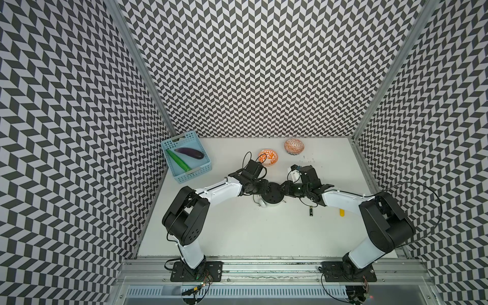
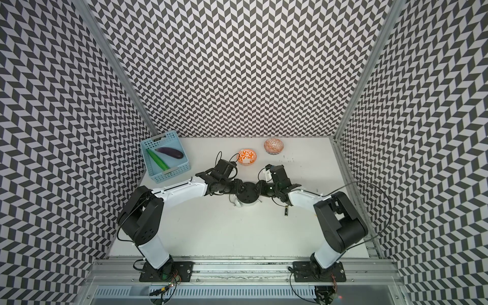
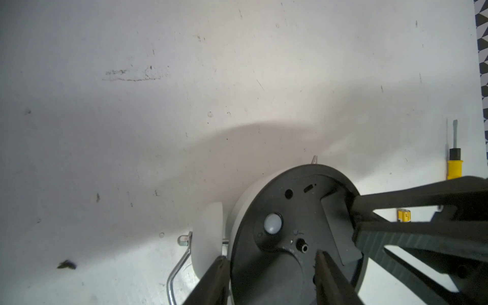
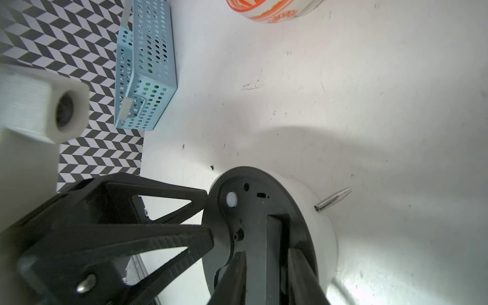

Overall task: Remove the battery from the alarm
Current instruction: Install the cover on the alarm.

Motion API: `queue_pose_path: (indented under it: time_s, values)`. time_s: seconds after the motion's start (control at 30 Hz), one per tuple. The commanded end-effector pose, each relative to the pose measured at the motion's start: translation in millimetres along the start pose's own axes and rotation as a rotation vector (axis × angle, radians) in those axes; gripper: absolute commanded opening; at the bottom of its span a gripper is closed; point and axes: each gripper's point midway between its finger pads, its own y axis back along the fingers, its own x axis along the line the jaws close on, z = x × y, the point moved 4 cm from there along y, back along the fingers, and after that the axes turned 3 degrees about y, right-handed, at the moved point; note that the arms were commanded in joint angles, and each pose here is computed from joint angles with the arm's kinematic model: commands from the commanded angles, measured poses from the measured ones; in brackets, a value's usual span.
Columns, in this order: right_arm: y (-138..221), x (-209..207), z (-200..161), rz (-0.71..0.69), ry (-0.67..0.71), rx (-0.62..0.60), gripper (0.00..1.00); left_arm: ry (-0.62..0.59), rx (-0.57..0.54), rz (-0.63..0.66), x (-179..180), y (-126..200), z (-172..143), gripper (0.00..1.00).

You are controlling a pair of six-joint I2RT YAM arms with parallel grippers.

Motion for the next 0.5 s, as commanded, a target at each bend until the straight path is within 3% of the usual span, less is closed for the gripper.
queue_pose_path:
  time_s: [0.0,0.47]
  values:
    - [7,2,3,-0.06,0.028,0.001,0.37,-0.024,-0.043,-0.057,-17,21,9,0.51]
    - [43,25,34,-0.15,0.123,-0.064,0.44,0.033,-0.138,-0.046,6,65,17,0.52]
